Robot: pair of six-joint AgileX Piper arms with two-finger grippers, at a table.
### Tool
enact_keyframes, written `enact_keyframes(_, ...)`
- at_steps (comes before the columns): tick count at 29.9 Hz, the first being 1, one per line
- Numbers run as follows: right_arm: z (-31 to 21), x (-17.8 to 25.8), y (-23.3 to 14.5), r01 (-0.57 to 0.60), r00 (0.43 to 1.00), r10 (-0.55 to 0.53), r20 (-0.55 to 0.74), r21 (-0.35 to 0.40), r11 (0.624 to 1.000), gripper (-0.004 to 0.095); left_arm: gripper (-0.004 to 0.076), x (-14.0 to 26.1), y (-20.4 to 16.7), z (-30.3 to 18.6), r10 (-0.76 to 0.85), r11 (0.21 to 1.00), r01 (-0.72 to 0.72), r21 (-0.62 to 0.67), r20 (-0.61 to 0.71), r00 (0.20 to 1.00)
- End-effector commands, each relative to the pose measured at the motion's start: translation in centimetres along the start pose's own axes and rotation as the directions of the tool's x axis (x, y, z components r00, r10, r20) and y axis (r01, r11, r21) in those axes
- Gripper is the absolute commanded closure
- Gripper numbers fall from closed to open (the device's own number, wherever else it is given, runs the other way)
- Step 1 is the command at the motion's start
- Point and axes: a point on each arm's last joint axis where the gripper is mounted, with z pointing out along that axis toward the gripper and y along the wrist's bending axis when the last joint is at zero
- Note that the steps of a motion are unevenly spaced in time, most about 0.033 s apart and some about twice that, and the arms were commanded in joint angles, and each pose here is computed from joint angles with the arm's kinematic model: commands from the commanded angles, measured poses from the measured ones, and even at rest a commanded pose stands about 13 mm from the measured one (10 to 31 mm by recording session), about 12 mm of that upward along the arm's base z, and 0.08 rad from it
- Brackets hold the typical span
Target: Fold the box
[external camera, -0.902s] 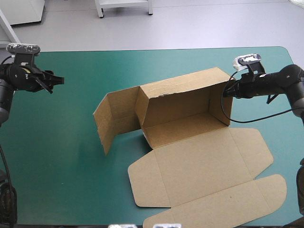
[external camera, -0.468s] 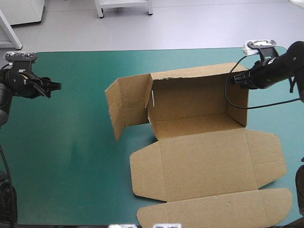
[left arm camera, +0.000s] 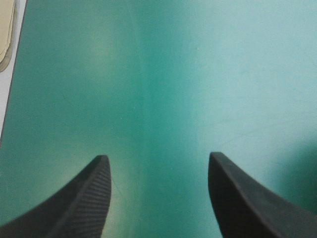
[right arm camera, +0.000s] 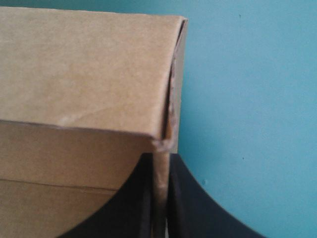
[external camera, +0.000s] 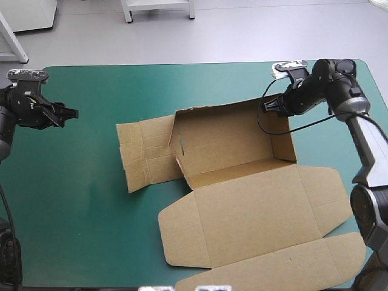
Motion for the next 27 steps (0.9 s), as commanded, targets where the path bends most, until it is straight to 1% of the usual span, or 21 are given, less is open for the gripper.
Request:
enact_keyframes(1,0.6,0.5,0.6,-0.002,0.997,0.0,-0.074,-0.026,1.0,0.0918,0.0304,-0.8,0.1,-2.1,-0.013,1.0,0.014,-0.011,0.099,0.995)
enact_keyframes(2,0.8,0.3,0.5,-0.003,0.998,0.001,-0.059,-0.023,1.0,0.0907,0.0304,-0.8,0.1,-2.1,-0.014,1.0,0.015,-0.009,0.095,0.995)
enact_keyframes(4,0.9,-0.1,0.4,-0.002,1.0,0.002,-0.013,-0.016,1.0,0.0833,0.0304,-0.8,0.1,-2.1,-0.014,1.0,0.015,-0.008,0.091,0.996)
enact_keyframes(7,1.2,-0.8,0.2,0.002,0.999,-0.002,0.05,-0.003,1.0,0.0629,0.0304,-0.7,0.1,-2.1,-0.017,1.0,0.017,-0.003,0.082,0.996)
enact_keyframes(8,1.3,-1.0,0.2,0.001,0.998,-0.002,0.069,0.001,1.0,0.0523,0.0304,-0.6,0.0,-2.1,-0.017,1.0,0.017,-0.002,0.075,0.997)
enact_keyframes(9,1.6,-1.0,0.1,0.0,0.997,0.0,0.072,0.001,1.0,0.0454,0.0304,-0.6,0.0,-2.1,-0.017,1.0,0.017,-0.002,0.073,0.997)
enact_keyframes(11,2.1,-1.1,0.0,-0.002,0.997,0.002,0.072,0.002,1.0,0.0331,0.0304,-0.6,0.0,-2.1,-0.017,1.0,0.017,-0.001,0.069,0.997)
enact_keyframes(12,2.2,-1.2,0.0,-0.003,0.997,0.002,0.074,0.002,1.0,0.0293,0.0304,-0.6,0.0,-2.1,-0.017,1.0,0.017,-0.001,0.069,0.997)
enact_keyframes(15,1.9,-1.3,0.0,-0.002,0.996,0.001,0.094,0.006,1.0,0.0281,0.0304,-0.5,0.0,-2.1,-0.017,1.0,0.017,0.0,0.066,0.998)
enact_keyframes(18,0.3,-1.5,0.3,0.006,0.993,-0.006,0.119,0.007,1.0,0.0283,0.0304,-0.5,0.0,-2.1,-0.017,1.0,0.017,0.0,0.06,0.998)
enact_keyframes(21,-2.8,-1.7,0.7,0.024,0.987,-0.027,0.157,0.021,1.0,0.0283,0.0304,-0.5,0.0,-2.1,-0.02,1.0,0.02,0.006,0.057,0.998)
enact_keyframes(24,-6.6,-1.3,1.1,0.048,0.98,-0.058,0.189,0.056,0.997,0.0283,0.0304,-0.5,-0.1,-2.1,-0.027,1.0,0.026,0.018,0.056,0.998)
enact_keyframes(27,-9.7,0.0,1.4,0.041,0.982,-0.057,0.182,0.089,0.995,0.0292,0.0304,-0.5,-0.3,-2.1,-0.031,0.999,0.029,0.034,0.058,0.998)
